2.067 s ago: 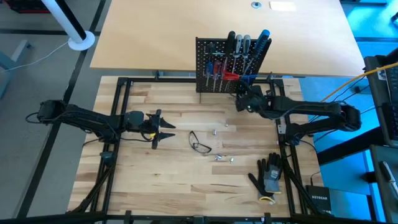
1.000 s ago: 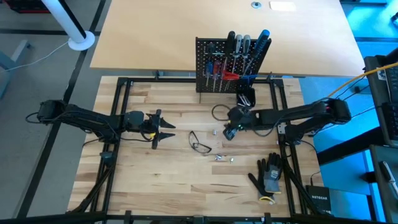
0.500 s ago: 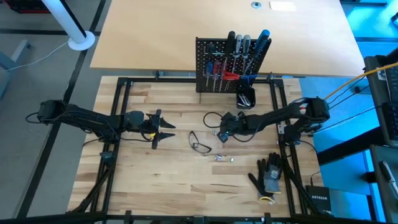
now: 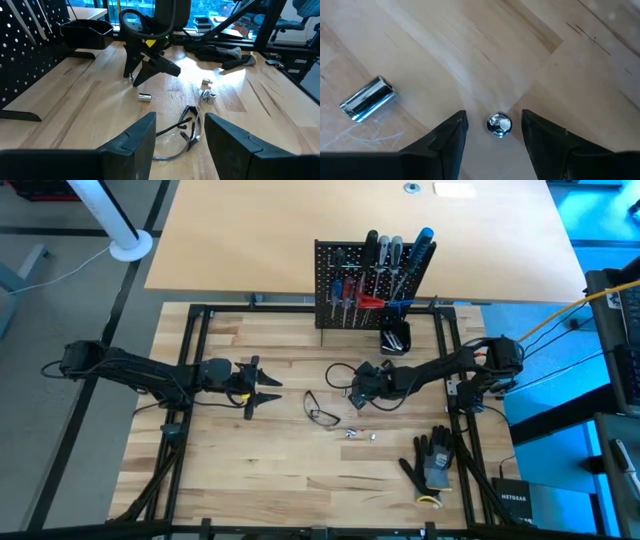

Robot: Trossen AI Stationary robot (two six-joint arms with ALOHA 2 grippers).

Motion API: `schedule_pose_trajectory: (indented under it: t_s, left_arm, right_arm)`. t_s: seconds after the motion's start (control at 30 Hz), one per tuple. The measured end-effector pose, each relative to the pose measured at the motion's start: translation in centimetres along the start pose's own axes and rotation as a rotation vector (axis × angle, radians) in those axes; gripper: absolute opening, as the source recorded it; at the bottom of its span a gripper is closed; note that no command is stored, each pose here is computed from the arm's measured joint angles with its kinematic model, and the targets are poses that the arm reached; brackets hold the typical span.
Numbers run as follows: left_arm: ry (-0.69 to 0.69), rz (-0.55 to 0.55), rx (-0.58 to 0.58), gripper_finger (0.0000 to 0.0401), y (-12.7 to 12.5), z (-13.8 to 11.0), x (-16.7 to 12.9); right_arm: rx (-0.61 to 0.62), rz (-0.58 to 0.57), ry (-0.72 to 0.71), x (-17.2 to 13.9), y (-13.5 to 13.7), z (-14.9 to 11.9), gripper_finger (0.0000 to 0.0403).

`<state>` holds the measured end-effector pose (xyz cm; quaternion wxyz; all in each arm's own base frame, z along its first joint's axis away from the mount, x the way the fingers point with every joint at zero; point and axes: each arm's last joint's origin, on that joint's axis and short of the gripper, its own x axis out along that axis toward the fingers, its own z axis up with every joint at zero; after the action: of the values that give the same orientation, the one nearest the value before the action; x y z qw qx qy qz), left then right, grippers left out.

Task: Hang tools onto peg board
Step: Put the silver socket in the black bin on the peg board

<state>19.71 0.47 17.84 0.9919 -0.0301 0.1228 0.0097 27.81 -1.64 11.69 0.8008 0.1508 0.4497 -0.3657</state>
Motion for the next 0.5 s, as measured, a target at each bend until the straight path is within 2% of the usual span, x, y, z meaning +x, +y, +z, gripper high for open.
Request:
schedule_pose_trajectory:
  t_s: [0.13, 0.37, 0.5]
  left_arm:
    - [0.0, 0.0, 0.0, 0.0159, 0.0, 0.0, 0.0]
    - [0.0, 0.0, 0.0, 0.0159, 0.0, 0.0, 0.0]
    - [0.0, 0.0, 0.0, 0.0159, 0.0, 0.0, 0.0]
  right_arm:
    - [-0.002, 0.006, 0.002, 0.02, 0.04, 0.0, 0.016]
    - [-0.018, 0.004, 0.006, 0.04, 0.02, -0.04, 0.006]
    - [-0.036, -0.003, 0.005, 0.04, -0.02, -0.05, 0.0055]
